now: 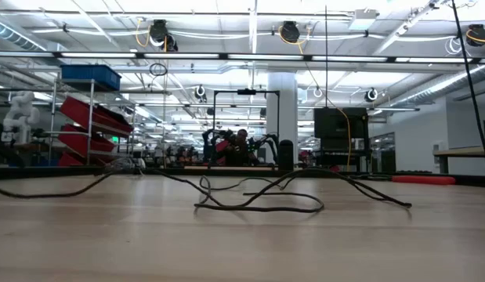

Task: Coil cords
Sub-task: Coil the black wire onto the spool

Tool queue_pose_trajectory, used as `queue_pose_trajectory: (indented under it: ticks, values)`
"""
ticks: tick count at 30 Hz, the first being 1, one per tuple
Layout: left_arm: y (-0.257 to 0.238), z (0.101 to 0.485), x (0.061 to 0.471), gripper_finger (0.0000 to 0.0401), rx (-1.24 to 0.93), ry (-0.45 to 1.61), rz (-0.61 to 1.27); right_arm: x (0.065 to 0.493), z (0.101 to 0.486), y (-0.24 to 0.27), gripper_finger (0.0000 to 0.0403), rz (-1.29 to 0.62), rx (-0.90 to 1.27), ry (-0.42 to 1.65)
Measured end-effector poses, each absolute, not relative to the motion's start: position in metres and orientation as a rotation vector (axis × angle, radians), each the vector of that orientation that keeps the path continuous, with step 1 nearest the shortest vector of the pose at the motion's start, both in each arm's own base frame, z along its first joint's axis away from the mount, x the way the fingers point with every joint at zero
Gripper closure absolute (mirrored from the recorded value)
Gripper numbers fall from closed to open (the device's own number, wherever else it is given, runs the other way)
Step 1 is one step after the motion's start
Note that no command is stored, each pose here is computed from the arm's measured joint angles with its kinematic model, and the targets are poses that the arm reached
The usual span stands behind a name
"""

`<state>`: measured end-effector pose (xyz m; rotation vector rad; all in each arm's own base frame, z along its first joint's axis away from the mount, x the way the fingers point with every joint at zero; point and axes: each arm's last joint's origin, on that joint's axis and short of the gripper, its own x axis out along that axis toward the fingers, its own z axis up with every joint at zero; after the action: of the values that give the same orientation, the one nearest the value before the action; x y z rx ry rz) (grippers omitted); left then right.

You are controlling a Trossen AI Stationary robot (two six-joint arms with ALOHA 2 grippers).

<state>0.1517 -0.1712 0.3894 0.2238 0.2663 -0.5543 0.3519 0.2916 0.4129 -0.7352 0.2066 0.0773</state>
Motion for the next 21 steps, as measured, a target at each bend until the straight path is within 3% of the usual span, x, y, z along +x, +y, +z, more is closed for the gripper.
queue_pose_trajectory:
  ticks: [21]
  values:
    - [-0.172,0.363,0.208,0.0399,0.166,0.379,-0.735,0.398,0.416,0.249,0.0403,-0.045,-0.676,0.137]
